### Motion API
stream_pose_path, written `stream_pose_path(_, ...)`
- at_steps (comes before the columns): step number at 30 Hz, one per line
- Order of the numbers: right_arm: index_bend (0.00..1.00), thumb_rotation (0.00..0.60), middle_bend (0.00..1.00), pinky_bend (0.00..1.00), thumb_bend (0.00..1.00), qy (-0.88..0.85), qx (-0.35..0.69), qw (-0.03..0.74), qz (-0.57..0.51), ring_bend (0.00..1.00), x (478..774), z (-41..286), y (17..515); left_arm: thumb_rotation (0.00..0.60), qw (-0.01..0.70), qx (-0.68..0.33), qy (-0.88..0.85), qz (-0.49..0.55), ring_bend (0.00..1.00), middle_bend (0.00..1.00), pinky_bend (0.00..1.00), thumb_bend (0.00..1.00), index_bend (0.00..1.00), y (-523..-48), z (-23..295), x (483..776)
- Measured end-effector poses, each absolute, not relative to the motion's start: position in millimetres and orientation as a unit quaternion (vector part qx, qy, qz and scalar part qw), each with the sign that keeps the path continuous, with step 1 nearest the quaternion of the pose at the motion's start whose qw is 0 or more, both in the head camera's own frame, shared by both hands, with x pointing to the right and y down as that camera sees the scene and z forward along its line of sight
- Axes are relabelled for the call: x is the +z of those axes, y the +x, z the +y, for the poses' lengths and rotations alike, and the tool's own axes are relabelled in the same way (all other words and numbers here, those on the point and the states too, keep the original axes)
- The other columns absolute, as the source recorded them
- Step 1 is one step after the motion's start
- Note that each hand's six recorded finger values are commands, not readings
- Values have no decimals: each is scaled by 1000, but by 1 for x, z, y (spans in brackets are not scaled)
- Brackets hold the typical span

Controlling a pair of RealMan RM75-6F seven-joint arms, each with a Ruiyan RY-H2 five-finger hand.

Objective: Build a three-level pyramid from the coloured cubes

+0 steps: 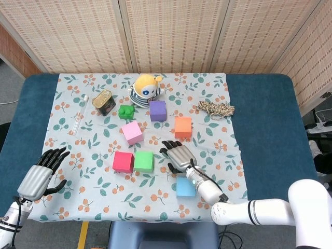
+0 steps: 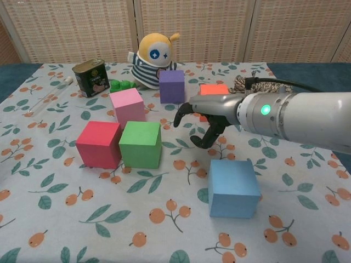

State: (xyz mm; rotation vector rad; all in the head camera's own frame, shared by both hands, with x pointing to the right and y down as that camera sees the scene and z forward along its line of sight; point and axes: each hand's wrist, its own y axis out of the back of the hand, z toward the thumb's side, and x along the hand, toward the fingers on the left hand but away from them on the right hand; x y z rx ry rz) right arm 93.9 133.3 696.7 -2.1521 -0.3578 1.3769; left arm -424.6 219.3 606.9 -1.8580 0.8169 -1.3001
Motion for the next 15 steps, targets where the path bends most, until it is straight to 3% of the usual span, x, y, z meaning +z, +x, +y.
stream_pose_path(15, 166, 600, 3, 104, 511, -821, 499, 252, -113, 0, 713, 148, 76, 600, 354, -510, -717, 316, 0, 0, 73, 351, 0, -428, 218, 610)
